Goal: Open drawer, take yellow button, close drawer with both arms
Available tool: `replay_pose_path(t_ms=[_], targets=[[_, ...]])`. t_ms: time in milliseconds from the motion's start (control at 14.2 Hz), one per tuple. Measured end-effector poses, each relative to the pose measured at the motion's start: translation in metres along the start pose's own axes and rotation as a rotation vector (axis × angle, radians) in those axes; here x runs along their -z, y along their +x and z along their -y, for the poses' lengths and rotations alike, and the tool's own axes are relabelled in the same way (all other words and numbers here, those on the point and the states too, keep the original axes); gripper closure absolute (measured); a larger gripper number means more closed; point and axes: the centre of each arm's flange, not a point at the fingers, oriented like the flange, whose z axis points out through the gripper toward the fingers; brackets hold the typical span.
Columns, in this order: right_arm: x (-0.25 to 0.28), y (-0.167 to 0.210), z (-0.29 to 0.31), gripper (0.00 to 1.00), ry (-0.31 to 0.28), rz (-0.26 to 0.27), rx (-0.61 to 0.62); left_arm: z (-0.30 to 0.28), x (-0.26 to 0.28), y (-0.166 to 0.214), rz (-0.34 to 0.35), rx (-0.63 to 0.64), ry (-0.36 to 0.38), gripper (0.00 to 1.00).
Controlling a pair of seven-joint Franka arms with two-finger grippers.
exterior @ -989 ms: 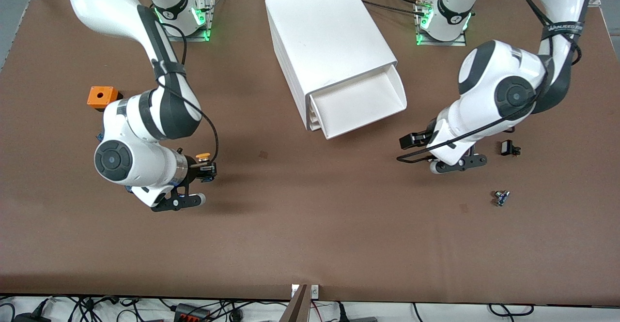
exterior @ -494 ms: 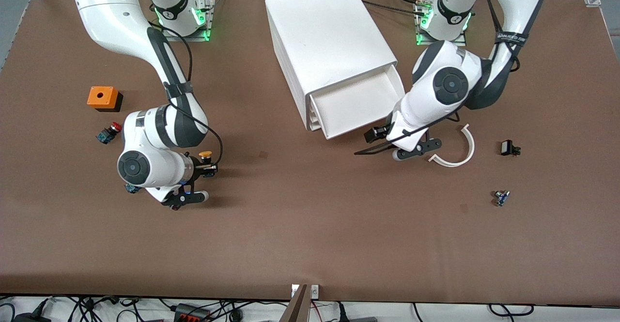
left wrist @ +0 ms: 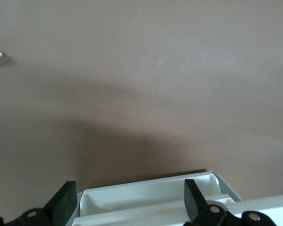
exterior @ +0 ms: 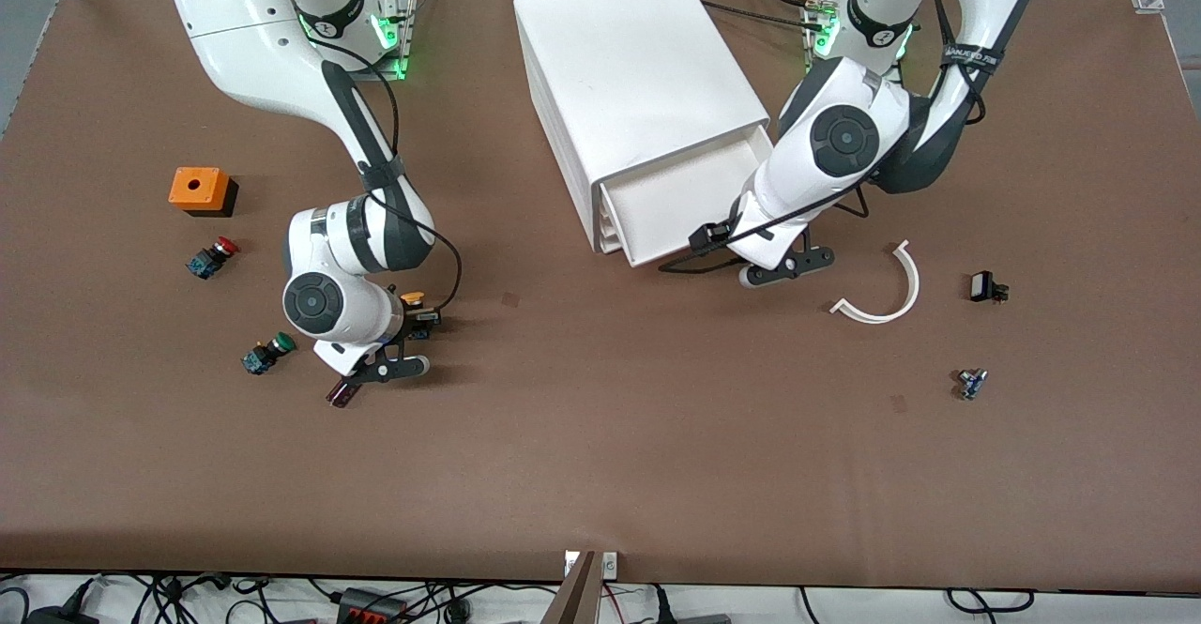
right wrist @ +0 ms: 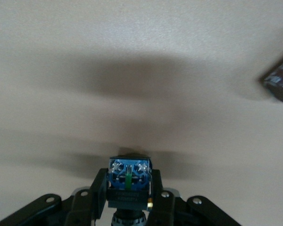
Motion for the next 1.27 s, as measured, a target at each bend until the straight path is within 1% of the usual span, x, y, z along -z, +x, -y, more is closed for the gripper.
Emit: replay_pose_path(t_ms=[141, 212, 353, 424, 636, 918, 1271], targets=[[0.000, 0.000, -0.003, 0.59, -0.006, -0.001, 0.001, -0.003, -0.010, -0.014, 0.018, -0.001, 0.015, 0.00], [0.000, 0.001, -0.004, 0.55, -0.008, -0.003, 0.000, -0.005, -0.014, -0.020, 0.026, 0.000, 0.022, 0.00], [0.004, 0.003, -0.009, 0.38, -0.015, -0.013, -0.004, -0.007, -0.019, -0.027, 0.035, 0.001, 0.028, 0.00], [0.010, 0.005, -0.013, 0.27, -0.018, -0.020, -0.008, -0.009, -0.020, -0.032, 0.038, 0.006, 0.029, 0.00], [0.060, 0.012, -0.023, 0.00, -0.024, -0.019, -0.021, -0.016, -0.021, -0.049, 0.049, 0.019, 0.043, 0.00], [0.155, 0.008, -0.035, 0.00, -0.023, -0.019, -0.040, -0.022, -0.023, -0.072, 0.076, 0.002, 0.082, 0.00], [0.252, -0.016, -0.082, 0.00, -0.034, -0.052, -0.107, -0.030, -0.026, -0.093, 0.094, 0.010, 0.107, 0.00]])
